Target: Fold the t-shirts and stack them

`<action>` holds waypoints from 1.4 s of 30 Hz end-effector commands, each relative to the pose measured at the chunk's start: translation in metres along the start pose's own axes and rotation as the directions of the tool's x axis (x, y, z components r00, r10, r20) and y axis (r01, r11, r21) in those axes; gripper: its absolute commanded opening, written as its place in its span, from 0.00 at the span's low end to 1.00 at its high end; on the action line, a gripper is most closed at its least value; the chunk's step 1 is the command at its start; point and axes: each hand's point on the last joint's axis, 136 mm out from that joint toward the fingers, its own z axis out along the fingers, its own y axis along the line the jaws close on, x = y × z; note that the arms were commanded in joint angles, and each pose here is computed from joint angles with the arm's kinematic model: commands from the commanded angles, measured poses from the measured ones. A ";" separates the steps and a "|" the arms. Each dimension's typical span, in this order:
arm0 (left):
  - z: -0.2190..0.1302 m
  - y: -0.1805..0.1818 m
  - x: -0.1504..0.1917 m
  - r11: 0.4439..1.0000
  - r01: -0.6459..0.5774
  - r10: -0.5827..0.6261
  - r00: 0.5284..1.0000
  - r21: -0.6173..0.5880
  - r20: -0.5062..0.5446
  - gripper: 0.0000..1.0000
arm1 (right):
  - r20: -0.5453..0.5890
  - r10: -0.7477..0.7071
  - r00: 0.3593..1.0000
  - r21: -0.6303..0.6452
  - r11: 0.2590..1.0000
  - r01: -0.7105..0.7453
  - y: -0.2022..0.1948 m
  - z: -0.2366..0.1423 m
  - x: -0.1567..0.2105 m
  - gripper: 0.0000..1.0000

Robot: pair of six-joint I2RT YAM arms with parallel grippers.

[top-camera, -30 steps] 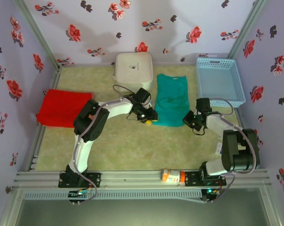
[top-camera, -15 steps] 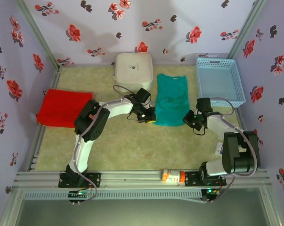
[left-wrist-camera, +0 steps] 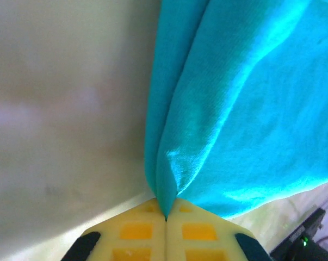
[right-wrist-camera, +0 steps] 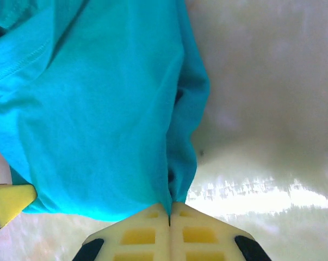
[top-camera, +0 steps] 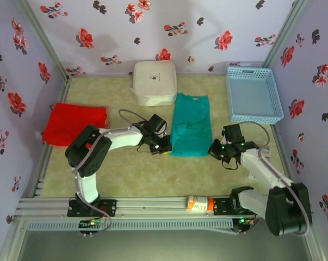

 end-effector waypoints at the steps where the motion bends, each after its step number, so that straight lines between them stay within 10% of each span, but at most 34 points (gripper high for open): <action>1: -0.005 -0.011 0.022 0.999 0.023 -0.024 0.999 0.038 0.022 0.00 | -0.056 0.082 0.995 0.097 0.992 -0.077 -0.028 -0.011 0.035 0.00; 6: 0.006 -0.003 0.052 0.995 0.078 -0.079 0.997 0.059 0.020 0.00 | -0.045 0.113 0.993 0.096 0.989 -0.108 -0.043 -0.019 0.055 0.00; 17: 0.012 -0.011 0.084 0.995 0.070 -0.065 0.996 0.073 -0.068 0.39 | -0.049 0.117 0.992 0.087 0.990 -0.113 -0.045 -0.015 0.058 0.00; 33: 0.001 0.019 0.102 0.994 0.059 -0.068 0.993 -0.096 -0.100 0.43 | -0.046 0.115 0.992 0.089 0.990 -0.111 -0.046 -0.017 0.059 0.00; 42: 0.015 -0.010 0.092 0.997 0.076 -0.074 0.992 0.024 -0.102 0.44 | -0.048 0.120 0.992 0.090 0.989 -0.115 -0.048 -0.014 0.060 0.00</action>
